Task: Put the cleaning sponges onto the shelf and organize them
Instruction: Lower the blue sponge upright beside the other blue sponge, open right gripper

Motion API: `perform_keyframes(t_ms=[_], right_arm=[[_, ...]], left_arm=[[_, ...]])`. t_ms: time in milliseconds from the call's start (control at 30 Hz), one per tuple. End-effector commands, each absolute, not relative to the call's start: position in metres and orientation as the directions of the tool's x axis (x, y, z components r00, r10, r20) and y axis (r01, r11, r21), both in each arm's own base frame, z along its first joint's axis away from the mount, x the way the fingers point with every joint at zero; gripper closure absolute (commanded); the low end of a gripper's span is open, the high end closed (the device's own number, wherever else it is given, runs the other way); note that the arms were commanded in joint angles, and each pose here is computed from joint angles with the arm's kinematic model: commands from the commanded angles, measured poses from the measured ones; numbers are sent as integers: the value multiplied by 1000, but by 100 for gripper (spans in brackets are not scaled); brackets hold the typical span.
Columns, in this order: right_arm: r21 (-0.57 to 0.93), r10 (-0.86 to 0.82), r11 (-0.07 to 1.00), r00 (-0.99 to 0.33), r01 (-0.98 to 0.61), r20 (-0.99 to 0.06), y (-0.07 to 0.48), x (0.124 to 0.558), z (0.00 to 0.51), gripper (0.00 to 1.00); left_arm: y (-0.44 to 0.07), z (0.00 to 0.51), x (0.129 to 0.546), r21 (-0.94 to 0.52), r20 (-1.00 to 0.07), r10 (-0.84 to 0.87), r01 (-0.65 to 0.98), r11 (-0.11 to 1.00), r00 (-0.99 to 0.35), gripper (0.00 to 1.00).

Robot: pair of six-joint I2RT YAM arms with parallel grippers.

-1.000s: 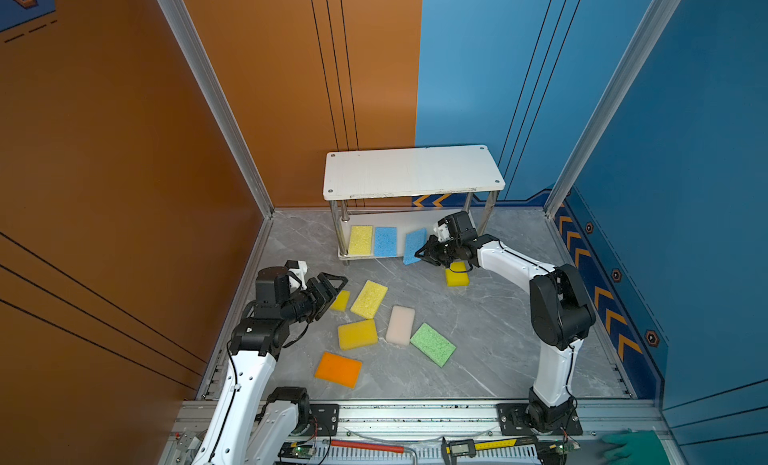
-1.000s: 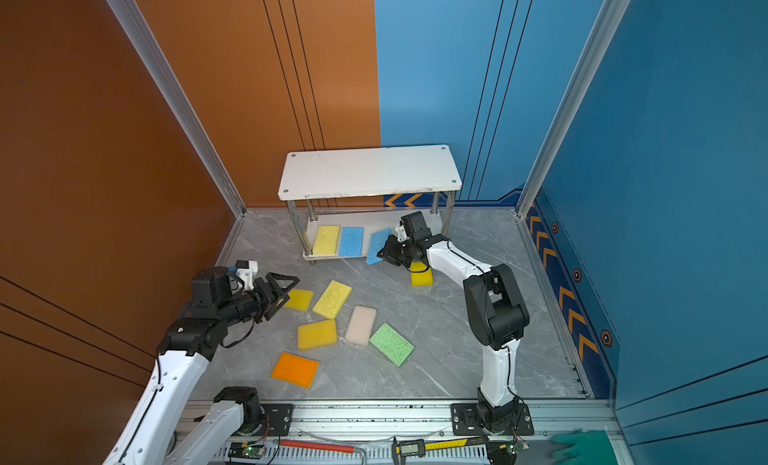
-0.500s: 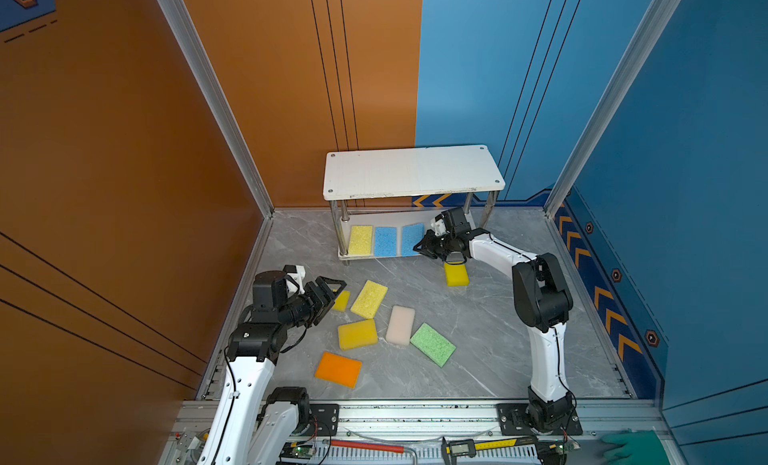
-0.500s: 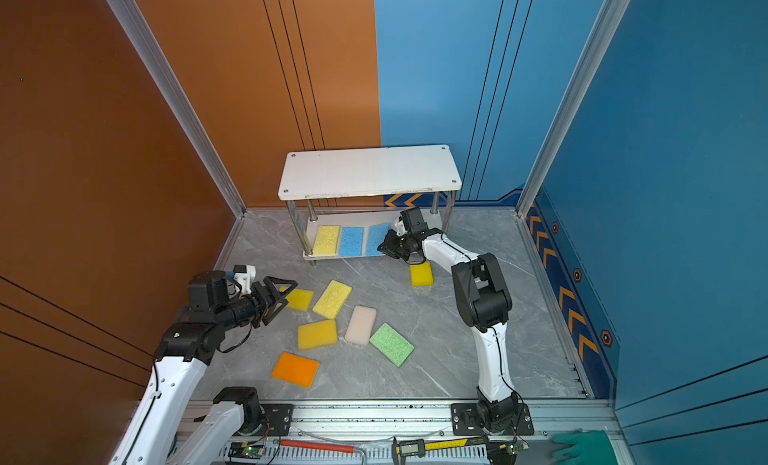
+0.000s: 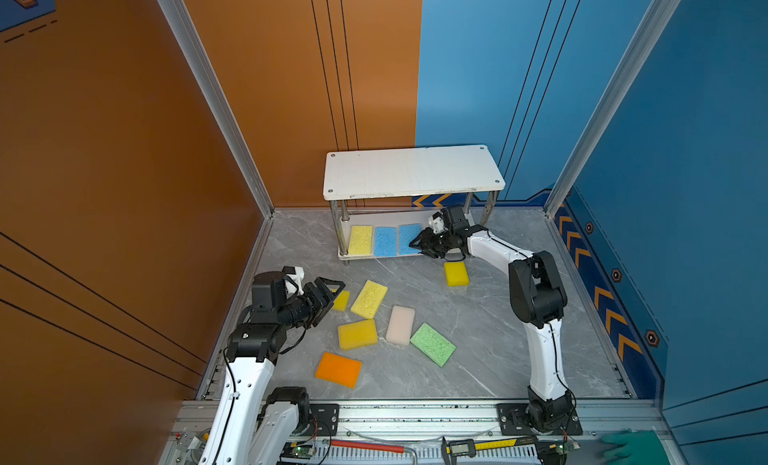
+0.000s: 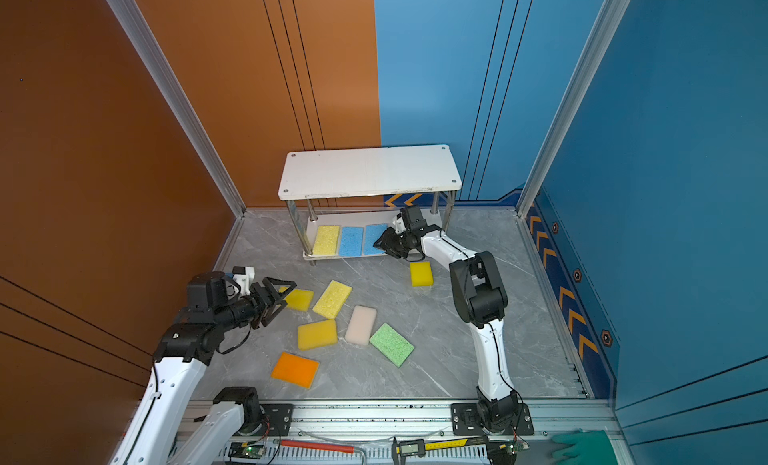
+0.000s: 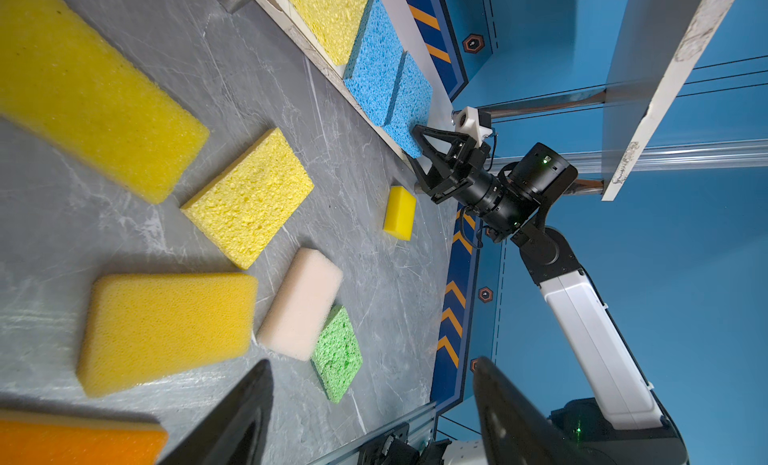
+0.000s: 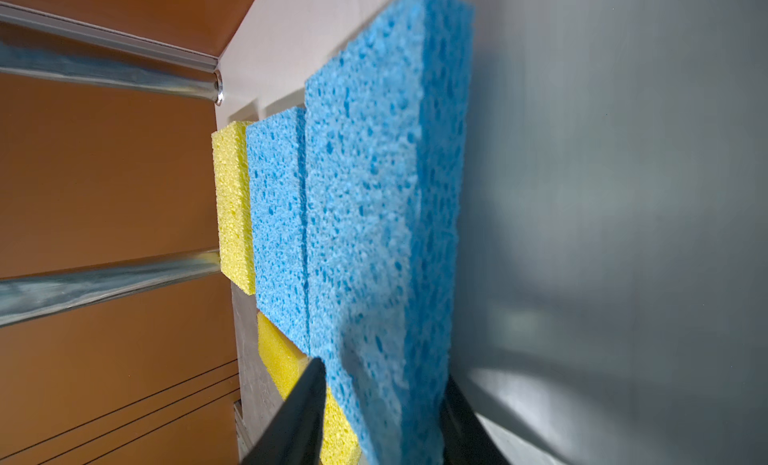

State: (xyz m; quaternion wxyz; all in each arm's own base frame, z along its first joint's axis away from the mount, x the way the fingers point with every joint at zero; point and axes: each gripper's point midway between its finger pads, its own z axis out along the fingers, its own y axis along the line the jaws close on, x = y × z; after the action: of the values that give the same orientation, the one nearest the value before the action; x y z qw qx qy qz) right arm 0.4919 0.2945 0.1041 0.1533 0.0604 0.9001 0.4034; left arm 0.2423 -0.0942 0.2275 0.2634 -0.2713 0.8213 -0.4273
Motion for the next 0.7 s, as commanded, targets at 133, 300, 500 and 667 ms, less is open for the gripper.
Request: perform_keyframes(t_ms=[133, 300, 500, 667], right_arm=[[659, 207, 752, -951, 4, -231, 280, 488, 92, 48], [559, 137, 828, -951, -43, -276, 278, 487, 90, 42], [481, 81, 872, -946, -85, -313, 278, 487, 85, 28], [481, 58, 870, -945, -110, -322, 286, 486, 86, 27]], left_arm=[[-94, 221, 239, -841, -181, -665, -237, 487, -725, 23], [-94, 220, 240, -841, -177, -664, -238, 485, -727, 24], [-93, 220, 240, -843, -174, -664, -238, 482, -727, 23], [-92, 219, 239, -843, -172, -667, -241, 480, -725, 23]])
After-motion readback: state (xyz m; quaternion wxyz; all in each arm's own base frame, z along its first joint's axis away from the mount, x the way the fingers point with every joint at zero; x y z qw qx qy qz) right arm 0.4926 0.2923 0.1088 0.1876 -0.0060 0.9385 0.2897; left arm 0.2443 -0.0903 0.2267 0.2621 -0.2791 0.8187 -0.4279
